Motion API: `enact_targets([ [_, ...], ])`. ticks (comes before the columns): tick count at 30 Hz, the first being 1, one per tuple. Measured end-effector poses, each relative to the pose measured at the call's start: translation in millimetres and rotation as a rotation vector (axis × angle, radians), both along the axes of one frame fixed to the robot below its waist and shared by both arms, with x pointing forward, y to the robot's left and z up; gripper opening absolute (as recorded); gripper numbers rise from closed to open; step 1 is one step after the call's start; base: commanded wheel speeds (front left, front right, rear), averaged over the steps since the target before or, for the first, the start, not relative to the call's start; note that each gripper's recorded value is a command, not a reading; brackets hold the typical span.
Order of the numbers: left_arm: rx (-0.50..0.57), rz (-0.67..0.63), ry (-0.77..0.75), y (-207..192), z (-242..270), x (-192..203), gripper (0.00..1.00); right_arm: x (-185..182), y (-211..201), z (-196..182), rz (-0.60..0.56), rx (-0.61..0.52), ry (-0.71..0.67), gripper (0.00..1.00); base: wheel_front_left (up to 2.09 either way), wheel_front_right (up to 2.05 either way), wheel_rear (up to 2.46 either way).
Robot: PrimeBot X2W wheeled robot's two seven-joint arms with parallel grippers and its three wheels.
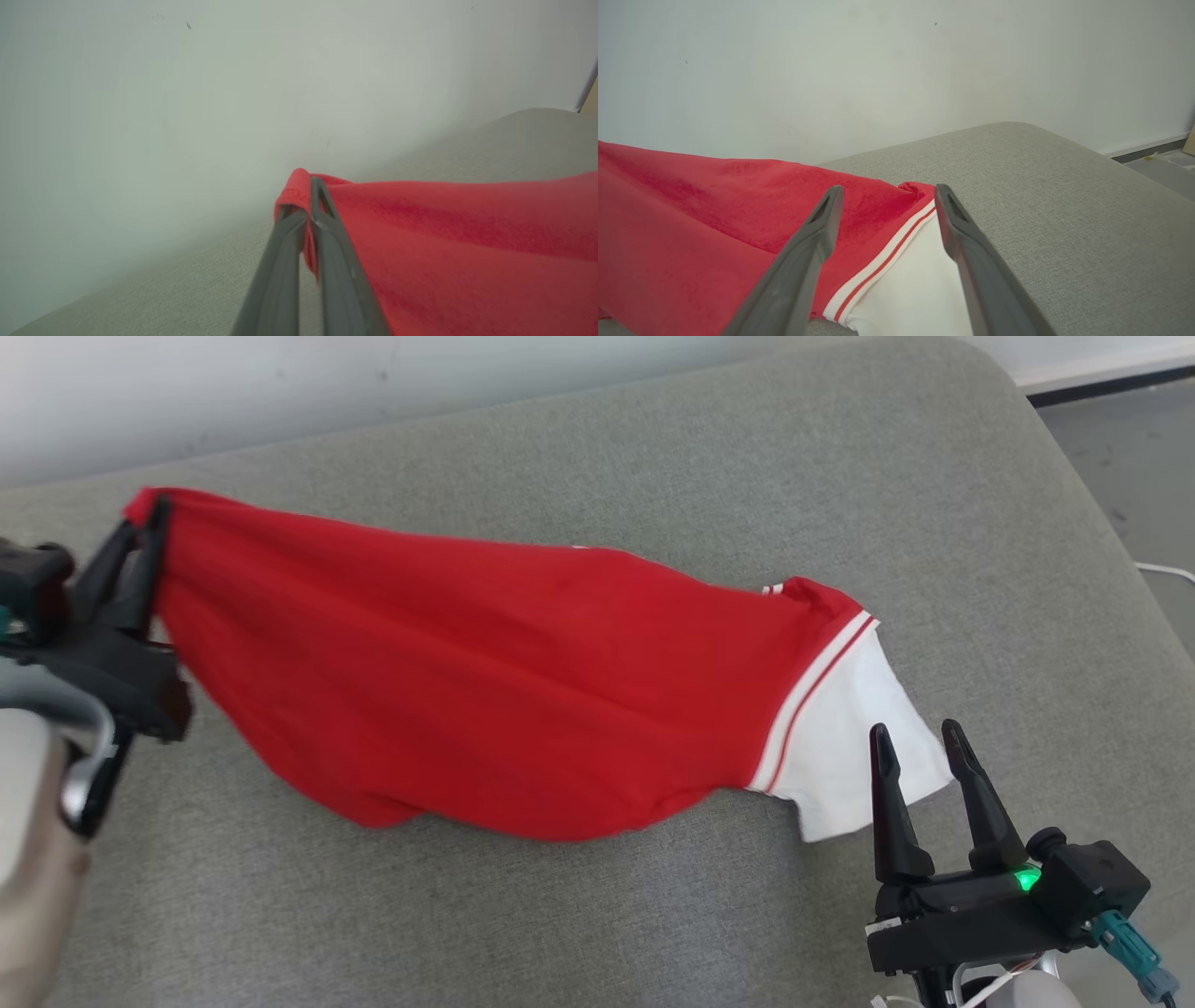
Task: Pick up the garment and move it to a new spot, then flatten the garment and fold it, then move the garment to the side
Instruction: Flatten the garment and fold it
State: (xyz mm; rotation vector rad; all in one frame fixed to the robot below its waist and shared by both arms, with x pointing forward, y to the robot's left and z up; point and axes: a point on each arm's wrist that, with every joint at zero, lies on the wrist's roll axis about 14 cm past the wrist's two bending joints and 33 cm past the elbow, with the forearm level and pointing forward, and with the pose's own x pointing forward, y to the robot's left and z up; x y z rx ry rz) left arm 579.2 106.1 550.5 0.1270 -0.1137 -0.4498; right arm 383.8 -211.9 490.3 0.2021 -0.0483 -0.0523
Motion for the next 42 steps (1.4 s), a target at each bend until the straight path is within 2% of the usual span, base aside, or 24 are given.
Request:
enact_targets([
  [3, 0.023, 0.038, 0.044, 17, -15, 9, 0.00, 0, -2, -3, -0.006, 0.003, 0.011, 1.00, 0.00, 0.00, 0.00],
  [4, 0.027, 0.044, 0.060, 19, -20, 11, 0.22, 0, -3, -5, -0.009, 0.003, 0.015, 1.00, 0.00, 0.00, 0.00],
  [5, 0.029, 0.047, 0.072, 20, -25, 11, 1.00, 0, -3, -6, -0.011, 0.005, 0.018, 1.00, 0.00, 0.00, 0.00],
  [14, -0.004, 0.056, 0.124, 23, -36, -11, 1.00, -2, 2, 1, 0.005, 0.011, -0.003, 1.00, 0.00, 0.00, 0.00],
  [20, -0.062, 0.106, 0.057, 42, -10, -37, 1.00, -7, 11, 11, 0.032, 0.004, -0.034, 1.00, 0.00, 0.00, 0.00],
  [25, -0.124, 0.169, -0.036, 61, 19, -68, 1.00, -11, 23, 15, 0.068, 0.003, -0.047, 1.00, 0.00, 0.00, 0.00],
  [32, -0.191, 0.271, -0.118, 87, 33, -122, 1.00, -15, 42, 23, 0.125, -0.006, -0.072, 1.00, 0.00, 0.00, 0.00],
  [42, -0.247, 0.400, -0.078, 104, 4, -192, 1.00, -19, 57, 28, 0.171, -0.018, -0.088, 1.00, 0.00, 0.00, 0.00],
])
